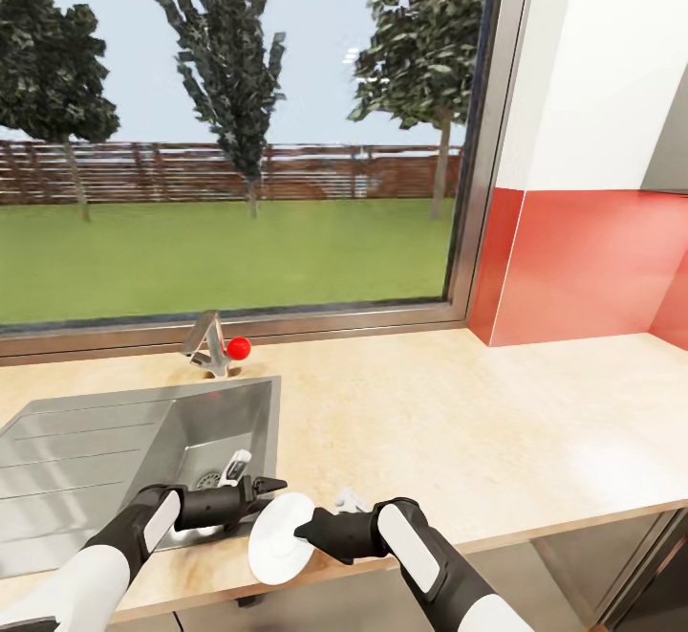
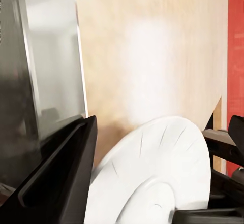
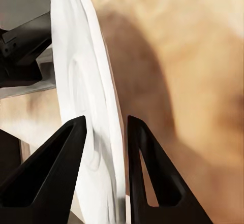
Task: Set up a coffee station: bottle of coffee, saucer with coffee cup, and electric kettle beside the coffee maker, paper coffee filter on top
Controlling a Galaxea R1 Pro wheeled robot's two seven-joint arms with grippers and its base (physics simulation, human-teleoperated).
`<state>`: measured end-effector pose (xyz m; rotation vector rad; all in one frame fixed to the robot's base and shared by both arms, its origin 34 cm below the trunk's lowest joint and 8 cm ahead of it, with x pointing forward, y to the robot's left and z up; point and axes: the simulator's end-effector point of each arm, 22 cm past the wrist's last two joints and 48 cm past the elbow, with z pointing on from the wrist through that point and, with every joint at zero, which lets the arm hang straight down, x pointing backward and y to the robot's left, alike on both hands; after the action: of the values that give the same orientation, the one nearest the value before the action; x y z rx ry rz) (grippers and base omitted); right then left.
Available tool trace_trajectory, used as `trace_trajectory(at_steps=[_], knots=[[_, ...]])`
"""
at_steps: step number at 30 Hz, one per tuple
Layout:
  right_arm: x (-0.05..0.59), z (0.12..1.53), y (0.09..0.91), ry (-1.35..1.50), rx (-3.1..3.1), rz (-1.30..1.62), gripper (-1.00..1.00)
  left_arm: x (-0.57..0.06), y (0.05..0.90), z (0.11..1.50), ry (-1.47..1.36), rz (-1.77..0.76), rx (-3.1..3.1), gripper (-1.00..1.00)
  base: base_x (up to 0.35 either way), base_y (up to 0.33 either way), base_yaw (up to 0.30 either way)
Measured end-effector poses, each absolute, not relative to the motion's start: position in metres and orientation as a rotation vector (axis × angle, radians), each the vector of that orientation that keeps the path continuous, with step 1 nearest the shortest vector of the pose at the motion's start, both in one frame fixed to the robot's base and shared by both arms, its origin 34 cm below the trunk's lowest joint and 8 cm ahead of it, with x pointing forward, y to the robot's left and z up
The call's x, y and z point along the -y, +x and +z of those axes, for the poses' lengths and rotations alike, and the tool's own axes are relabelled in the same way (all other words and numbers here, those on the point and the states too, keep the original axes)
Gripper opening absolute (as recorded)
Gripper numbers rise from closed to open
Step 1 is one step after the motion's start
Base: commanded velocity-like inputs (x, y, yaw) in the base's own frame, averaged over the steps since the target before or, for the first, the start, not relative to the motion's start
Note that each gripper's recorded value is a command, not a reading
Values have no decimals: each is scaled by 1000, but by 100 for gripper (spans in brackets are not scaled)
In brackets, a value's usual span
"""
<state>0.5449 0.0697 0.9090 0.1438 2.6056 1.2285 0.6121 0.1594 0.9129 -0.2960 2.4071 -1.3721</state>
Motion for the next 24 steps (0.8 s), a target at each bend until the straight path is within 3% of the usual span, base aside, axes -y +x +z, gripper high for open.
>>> trace_trajectory(at_steps=[16,24], knots=[[-71,918,550,119,-2582,1223,-100,-166,618,917,-289,-1350,-2400,100,0,0,0],[-76,938,560,93,-2529,1240,-100,-210,647,944,-236,-1225,-2348,100,0,0,0]])
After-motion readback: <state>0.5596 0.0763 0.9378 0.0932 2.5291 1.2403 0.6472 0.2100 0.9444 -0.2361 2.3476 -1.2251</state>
